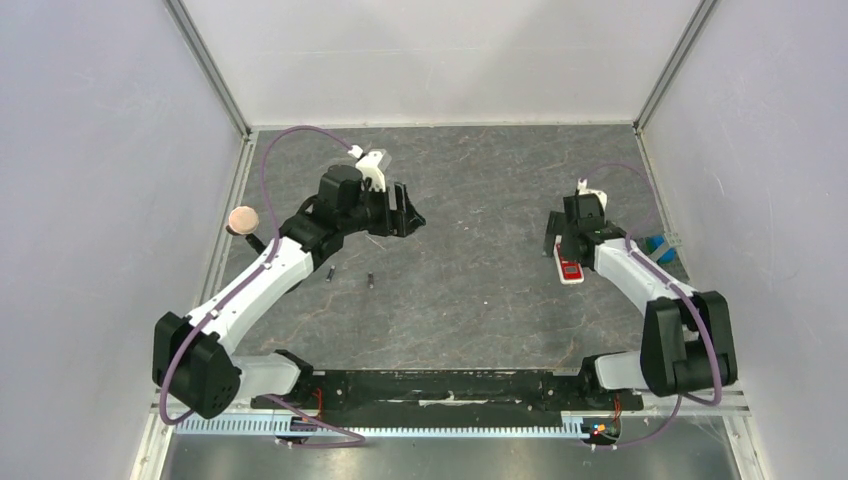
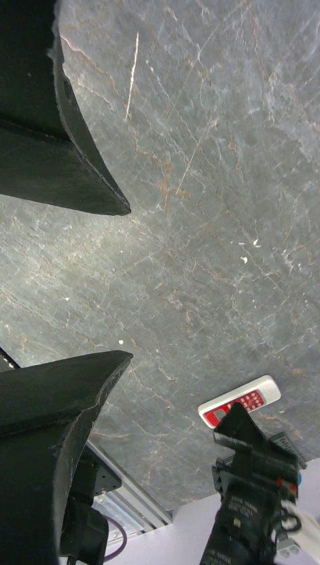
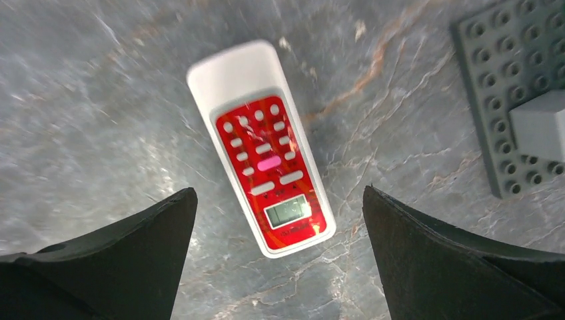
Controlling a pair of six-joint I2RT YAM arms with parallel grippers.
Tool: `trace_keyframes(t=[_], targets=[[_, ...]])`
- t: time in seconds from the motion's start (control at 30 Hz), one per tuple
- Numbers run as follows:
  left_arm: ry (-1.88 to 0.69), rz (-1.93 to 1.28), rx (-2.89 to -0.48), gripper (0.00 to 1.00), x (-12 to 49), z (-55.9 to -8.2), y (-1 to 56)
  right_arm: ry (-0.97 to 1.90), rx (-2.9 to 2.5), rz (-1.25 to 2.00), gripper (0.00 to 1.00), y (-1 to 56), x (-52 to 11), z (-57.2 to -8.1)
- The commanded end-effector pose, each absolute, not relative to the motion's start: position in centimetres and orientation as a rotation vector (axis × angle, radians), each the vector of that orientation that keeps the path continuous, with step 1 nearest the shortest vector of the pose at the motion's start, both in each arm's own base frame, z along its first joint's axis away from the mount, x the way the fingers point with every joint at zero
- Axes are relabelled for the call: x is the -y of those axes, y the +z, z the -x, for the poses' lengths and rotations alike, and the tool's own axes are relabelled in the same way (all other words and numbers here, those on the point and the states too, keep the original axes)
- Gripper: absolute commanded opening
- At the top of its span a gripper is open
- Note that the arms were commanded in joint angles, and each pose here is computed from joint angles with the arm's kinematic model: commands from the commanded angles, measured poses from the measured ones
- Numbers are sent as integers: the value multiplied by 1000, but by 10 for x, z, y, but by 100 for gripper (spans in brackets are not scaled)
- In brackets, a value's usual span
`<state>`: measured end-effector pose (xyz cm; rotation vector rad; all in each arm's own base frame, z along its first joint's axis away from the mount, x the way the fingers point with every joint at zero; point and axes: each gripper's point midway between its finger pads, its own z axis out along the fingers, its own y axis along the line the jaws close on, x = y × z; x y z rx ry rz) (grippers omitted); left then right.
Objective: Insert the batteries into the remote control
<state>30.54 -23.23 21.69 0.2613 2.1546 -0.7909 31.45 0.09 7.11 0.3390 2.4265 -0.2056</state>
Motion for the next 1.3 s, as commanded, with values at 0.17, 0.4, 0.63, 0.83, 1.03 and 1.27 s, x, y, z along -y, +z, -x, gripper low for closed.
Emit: trace_keyframes(t=[0.17, 0.4, 0.63, 0.83, 1.03, 1.27], targets=[[-838, -287, -2115, 80, 248, -311, 222, -203, -2567, -270, 98, 32, -8, -315], [-812, -286, -2119, 80, 247, -316, 217, -218, -2643, -358, 97, 9, 3, -306], [-790, -288, -2120, 79, 246, -321, 216, -38, -2695, -369, 83, -6, -19, -292], [-777, -274, -2128, 79, 246, -325, 214, 181, -2663, -275, 47, 2, -51, -294], [-724, -214, -2141, 78, 238, -329, 207, 279, -2602, 65, 43, 26, -109, -301], [-589, -105, -2118, 77, 213, -336, 202, 380, -2512, 581, 44, 35, -191, -280]])
